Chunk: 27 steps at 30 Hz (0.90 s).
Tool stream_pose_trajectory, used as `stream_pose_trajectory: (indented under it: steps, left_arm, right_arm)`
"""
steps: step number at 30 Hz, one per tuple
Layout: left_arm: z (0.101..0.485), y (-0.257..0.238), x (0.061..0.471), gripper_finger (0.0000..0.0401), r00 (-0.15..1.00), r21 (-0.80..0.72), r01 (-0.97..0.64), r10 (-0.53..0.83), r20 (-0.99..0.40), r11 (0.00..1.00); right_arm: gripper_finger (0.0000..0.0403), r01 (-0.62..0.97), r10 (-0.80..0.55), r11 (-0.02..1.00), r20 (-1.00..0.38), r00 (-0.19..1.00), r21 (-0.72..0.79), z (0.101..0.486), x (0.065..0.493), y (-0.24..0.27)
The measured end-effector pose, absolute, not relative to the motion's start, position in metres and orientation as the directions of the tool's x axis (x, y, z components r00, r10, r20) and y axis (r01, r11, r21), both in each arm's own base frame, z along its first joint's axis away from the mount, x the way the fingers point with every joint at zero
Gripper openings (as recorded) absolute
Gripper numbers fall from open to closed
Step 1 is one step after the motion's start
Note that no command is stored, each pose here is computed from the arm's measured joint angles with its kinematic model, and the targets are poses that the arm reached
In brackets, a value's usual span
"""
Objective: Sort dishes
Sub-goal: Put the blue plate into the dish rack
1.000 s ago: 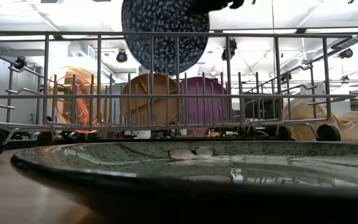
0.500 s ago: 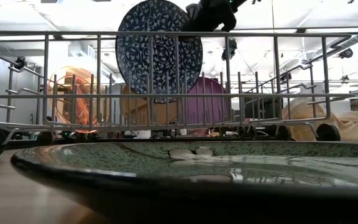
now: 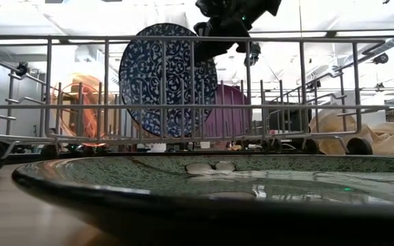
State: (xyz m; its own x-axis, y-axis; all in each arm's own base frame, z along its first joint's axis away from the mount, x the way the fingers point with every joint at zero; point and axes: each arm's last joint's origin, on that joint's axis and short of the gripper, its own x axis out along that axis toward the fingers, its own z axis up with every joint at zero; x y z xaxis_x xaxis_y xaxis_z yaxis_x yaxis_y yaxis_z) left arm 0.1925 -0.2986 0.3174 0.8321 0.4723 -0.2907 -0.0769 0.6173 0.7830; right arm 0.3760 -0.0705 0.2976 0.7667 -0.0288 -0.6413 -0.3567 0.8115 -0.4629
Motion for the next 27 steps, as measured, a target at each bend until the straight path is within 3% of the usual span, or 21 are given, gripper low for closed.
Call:
stream_pose_trajectory:
  steps: [12,27]
  left_arm:
    - [0.317,-0.299,0.193,0.0000,0.832,0.781,-0.079,0.472,-0.291,0.620]
    - [0.317,-0.299,0.193,0.0000,0.832,0.779,-0.079,0.471,-0.291,0.621]
  right_arm:
    - [0.0084,-0.290,-0.059,0.849,-0.624,0.779,-0.442,0.302,0.375,-0.073]
    - [0.0130,-0.227,-0.088,0.868,-0.586,0.806,-0.442,0.319,0.374,-0.075]
